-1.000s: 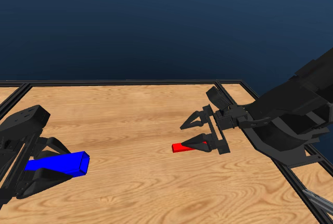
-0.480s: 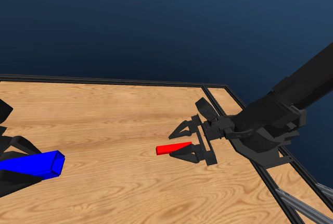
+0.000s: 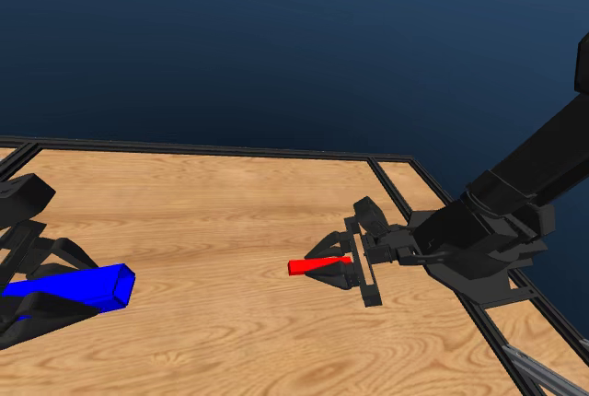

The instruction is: Insert peg into socket

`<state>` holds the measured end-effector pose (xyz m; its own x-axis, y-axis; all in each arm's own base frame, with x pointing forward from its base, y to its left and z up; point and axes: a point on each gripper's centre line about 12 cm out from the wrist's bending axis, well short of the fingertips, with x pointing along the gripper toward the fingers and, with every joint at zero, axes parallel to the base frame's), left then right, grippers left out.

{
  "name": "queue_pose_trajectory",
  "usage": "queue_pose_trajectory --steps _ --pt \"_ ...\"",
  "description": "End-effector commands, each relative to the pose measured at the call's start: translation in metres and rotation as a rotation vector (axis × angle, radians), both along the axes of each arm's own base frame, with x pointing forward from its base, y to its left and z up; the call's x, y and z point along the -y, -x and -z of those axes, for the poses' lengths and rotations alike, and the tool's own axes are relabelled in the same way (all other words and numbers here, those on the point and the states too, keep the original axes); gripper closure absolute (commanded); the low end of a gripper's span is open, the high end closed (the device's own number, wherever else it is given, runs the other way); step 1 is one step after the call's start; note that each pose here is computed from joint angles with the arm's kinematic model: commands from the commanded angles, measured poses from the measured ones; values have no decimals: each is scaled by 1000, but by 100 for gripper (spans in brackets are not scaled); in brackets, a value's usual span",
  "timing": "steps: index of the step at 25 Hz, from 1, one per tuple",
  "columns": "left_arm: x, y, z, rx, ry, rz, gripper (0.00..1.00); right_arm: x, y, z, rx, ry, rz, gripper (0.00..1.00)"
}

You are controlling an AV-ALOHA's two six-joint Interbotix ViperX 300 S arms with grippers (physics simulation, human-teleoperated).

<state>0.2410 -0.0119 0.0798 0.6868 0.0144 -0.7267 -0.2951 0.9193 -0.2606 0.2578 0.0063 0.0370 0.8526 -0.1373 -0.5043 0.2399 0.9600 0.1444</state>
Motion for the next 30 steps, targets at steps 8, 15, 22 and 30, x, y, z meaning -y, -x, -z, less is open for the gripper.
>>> queue_pose_trajectory --steps 8,15,22,30 --pt "15 -20 -33 131 -15 75 100 -13 -57 -35 -1 53 -108 100" --pt "22 -39 -57 217 -67 145 100 -21 -109 -65 -27 92 -202 100" --pt "32 -39 -59 217 -74 194 100 -28 -137 -98 -52 137 -292 100" --pt "29 -43 -57 235 -83 168 100 -41 -170 -135 -16 192 -370 100"
